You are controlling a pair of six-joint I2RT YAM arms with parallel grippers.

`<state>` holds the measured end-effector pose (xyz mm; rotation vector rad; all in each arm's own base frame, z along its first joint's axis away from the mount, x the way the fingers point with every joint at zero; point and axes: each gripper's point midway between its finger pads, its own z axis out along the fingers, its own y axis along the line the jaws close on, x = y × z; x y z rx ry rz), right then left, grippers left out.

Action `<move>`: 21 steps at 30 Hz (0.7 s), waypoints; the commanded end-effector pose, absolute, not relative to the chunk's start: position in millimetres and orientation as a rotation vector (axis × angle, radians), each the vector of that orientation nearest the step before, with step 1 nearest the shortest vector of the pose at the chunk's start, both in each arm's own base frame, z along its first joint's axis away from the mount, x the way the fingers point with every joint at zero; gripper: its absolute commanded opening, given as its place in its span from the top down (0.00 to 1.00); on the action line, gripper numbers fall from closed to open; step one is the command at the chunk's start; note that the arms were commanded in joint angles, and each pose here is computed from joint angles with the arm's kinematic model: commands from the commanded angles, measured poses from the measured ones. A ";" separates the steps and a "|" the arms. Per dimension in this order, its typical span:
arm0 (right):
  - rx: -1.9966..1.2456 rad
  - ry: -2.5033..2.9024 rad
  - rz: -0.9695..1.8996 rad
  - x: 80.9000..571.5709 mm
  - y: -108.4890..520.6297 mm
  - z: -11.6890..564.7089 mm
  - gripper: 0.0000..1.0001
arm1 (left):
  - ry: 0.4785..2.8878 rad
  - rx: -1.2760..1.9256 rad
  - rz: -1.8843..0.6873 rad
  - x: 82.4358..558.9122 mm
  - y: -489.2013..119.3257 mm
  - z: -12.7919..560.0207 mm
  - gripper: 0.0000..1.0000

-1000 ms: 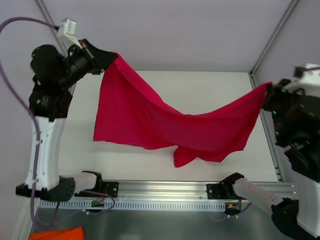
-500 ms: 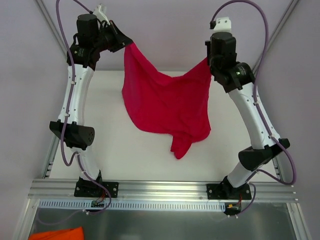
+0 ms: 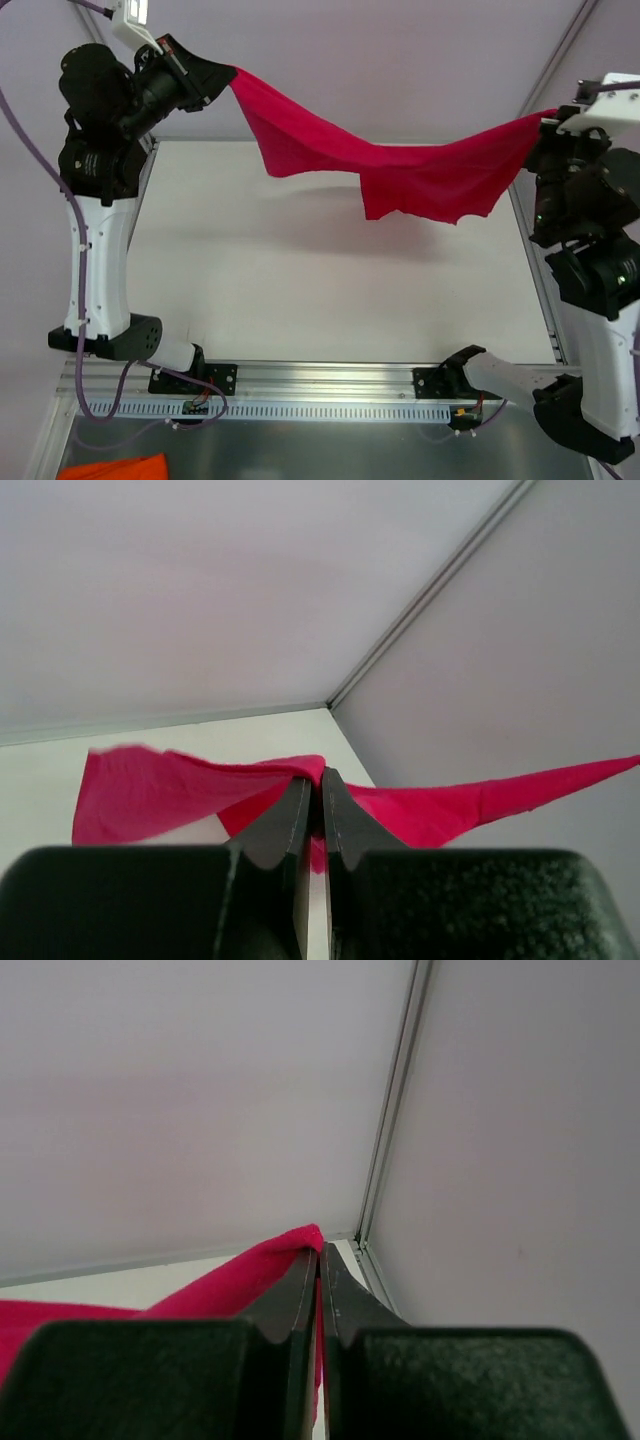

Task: Fold and stack the t-shirts
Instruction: Flatten out the tshirt

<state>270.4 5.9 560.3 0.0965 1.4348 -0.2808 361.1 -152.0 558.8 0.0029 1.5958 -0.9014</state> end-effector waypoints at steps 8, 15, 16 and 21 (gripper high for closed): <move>0.088 1.489 -0.117 206.8 -7.1 532.7 0.99 | 1.413 0.232 -0.982 248.6 -159.0 604.2 1.00; 0.046 1.540 0.049 182.6 6.0 516.4 0.99 | 1.384 0.302 -1.002 215.3 -160.3 608.8 1.00; 0.046 1.515 0.079 173.4 4.4 519.3 0.99 | 1.369 0.314 -1.008 210.4 -160.7 612.2 1.00; 0.044 1.524 0.062 173.3 2.4 509.4 0.99 | 1.359 0.347 -1.026 209.8 -164.8 614.2 1.00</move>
